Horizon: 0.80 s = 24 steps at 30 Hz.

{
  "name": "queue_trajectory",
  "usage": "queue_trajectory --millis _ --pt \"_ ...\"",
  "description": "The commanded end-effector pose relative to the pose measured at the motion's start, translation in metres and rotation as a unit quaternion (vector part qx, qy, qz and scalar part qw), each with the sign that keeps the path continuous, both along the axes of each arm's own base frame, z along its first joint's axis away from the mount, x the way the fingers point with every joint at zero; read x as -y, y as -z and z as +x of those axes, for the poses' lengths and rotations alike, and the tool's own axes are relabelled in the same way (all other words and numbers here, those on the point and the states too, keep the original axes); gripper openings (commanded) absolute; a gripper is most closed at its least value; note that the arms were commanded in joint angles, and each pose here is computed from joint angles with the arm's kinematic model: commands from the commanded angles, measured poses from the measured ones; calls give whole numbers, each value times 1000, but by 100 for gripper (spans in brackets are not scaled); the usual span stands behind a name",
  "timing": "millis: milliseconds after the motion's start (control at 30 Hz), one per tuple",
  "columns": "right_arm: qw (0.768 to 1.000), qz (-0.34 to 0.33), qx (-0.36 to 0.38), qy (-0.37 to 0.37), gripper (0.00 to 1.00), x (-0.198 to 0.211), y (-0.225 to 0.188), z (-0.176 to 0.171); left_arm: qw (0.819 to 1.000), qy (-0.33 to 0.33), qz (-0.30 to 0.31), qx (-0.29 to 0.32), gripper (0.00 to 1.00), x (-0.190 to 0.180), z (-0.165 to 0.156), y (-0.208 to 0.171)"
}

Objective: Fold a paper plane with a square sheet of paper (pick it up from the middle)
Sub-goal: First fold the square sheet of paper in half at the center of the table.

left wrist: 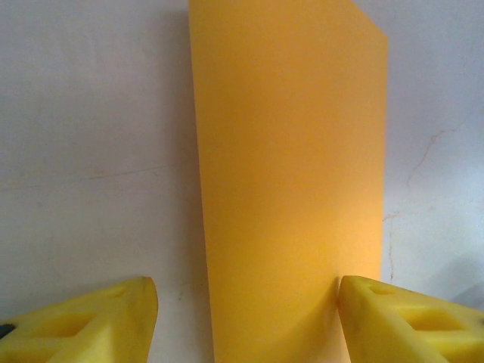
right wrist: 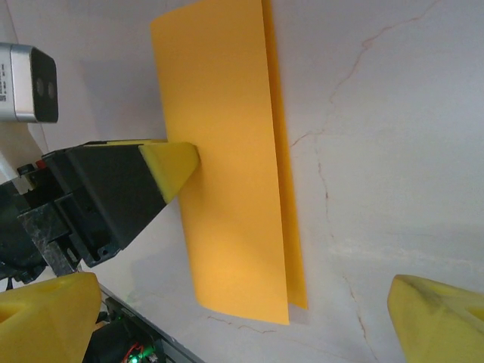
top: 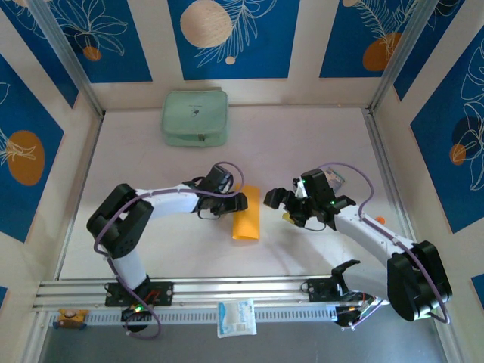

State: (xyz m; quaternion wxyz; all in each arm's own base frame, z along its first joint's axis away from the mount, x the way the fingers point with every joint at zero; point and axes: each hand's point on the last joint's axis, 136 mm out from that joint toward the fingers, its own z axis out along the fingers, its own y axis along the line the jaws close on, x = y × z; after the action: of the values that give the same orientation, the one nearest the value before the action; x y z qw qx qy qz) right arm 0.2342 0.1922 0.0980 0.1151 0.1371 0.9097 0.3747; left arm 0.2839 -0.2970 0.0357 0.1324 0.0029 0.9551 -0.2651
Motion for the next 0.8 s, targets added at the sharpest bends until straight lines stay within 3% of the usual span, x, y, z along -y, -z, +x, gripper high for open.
queue_trajectory --millis 0,300,467,767 --pt "1000 2 -1 -16 97 -4 2 -4 999 -8 32 -16 63 -6 -2 11" --pt "1000 -1 -5 -6 94 -3 7 -2 996 8 85 -26 58 -19 -4 24" --pt "1000 6 -17 -15 92 -9 13 -3 996 30 83 -27 60 -12 -2 26" --pt "996 -38 -75 33 92 8 38 -6 991 49 117 -36 62 -17 -3 39"
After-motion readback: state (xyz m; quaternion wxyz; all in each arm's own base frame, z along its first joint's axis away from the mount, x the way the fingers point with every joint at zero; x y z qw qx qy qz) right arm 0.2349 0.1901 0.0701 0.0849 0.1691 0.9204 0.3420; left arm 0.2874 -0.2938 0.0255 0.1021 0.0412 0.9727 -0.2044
